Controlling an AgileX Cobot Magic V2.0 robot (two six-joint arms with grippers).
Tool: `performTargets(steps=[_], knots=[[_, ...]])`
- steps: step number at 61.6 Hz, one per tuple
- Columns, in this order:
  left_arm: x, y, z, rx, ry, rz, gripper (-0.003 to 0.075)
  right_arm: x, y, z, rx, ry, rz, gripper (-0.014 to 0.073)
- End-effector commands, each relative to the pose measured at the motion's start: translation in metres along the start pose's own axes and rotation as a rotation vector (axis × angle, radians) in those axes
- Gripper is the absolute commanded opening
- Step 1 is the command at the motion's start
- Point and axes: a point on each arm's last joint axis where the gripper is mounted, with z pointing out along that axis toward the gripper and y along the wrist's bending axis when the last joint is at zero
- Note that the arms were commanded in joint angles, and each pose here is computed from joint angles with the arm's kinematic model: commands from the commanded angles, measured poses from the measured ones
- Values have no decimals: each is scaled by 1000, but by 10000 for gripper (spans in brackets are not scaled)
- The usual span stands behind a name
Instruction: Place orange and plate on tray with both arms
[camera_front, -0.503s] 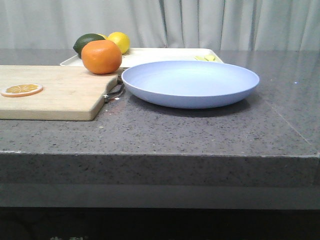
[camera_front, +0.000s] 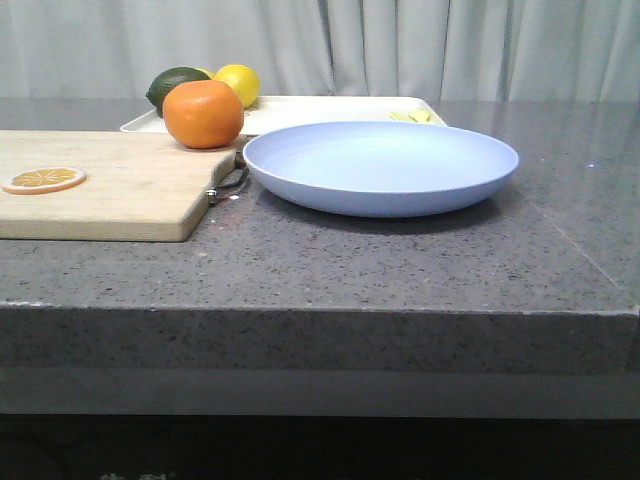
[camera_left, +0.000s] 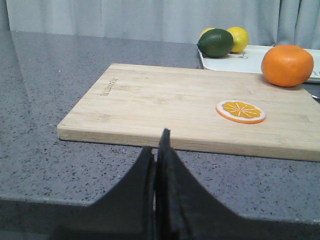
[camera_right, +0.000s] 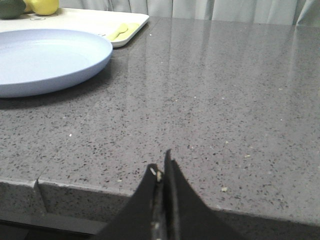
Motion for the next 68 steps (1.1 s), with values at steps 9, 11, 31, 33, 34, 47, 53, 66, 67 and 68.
performTargets(steps=[9, 11, 31, 33, 34, 47, 53, 66, 67, 68], knots=[[-8, 0, -2, 1, -109, -16, -18, -9, -1, -2, 10, -102, -2, -53], [-8, 0, -2, 1, -109, -16, -18, -9, -1, -2, 10, -102, -2, -53], [-8, 0, -2, 1, -109, -16, -18, -9, -1, -2, 10, -102, -2, -53], [-8, 0, -2, 1, -109, -16, -18, -9, -1, -2, 10, -102, -2, -53], [-8, 0, -2, 1, -109, -16, -18, -9, -1, -2, 10, -102, -2, -53], [-8, 0, -2, 1, -109, -16, -18, -9, -1, -2, 10, -102, -2, -53], [-8, 0, -2, 1, -109, -16, -18, -9, -1, -2, 10, -102, -2, -53], [-9, 0, -2, 1, -123, -16, -18, -10, -1, -2, 10, -106, 0, -53], [-10, 0, -2, 1, -129, -16, -18, -10, -1, -3, 10, -112, 2, -53], [-11, 0, -2, 1, -137, -16, -18, -11, -1, -3, 10, -116, 6, -53]])
